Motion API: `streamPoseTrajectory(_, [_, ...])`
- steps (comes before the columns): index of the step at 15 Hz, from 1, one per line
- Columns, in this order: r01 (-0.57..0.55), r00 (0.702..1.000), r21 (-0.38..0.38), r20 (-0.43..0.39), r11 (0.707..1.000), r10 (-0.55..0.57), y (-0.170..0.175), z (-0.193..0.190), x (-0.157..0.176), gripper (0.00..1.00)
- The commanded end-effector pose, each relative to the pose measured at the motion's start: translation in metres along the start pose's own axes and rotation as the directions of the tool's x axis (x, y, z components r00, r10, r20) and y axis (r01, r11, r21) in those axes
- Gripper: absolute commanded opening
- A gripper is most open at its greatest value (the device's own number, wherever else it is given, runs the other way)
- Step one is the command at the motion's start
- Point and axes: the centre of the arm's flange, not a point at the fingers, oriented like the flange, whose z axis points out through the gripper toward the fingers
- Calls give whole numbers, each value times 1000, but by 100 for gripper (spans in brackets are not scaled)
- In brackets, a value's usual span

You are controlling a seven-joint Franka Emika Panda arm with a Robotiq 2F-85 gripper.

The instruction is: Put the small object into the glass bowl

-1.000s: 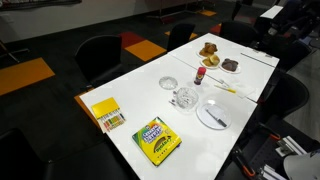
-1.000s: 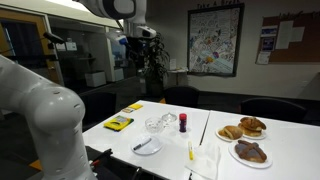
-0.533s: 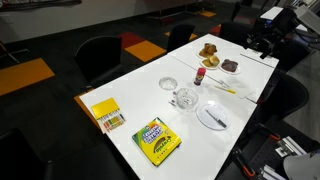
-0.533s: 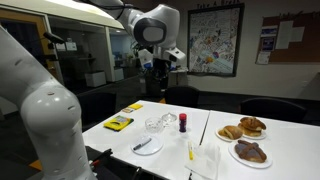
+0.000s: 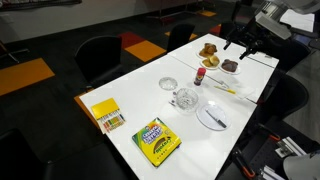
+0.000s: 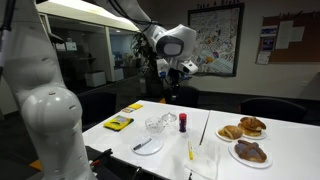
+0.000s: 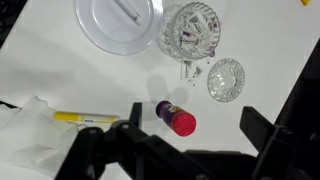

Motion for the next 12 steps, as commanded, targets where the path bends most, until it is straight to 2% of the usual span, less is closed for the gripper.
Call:
streamPoseTrajectory(1, [-30, 999, -30, 44, 999, 31, -33, 35, 26, 100])
streamPoseTrajectory(4, [-19, 997, -60, 79, 998, 24, -46, 74, 22, 100])
streamPoseTrajectory(6, [24, 989, -87, 149, 996, -11, -46, 93, 14, 100])
streamPoseTrajectory(7, [50, 981, -49, 188, 998, -40, -47, 94, 6, 100])
streamPoseTrajectory(8, [20, 992, -82, 129, 996, -9, -42, 89, 6, 100])
streamPoseTrajectory(12, [44, 986, -66, 163, 997, -33, -46, 95, 1, 100])
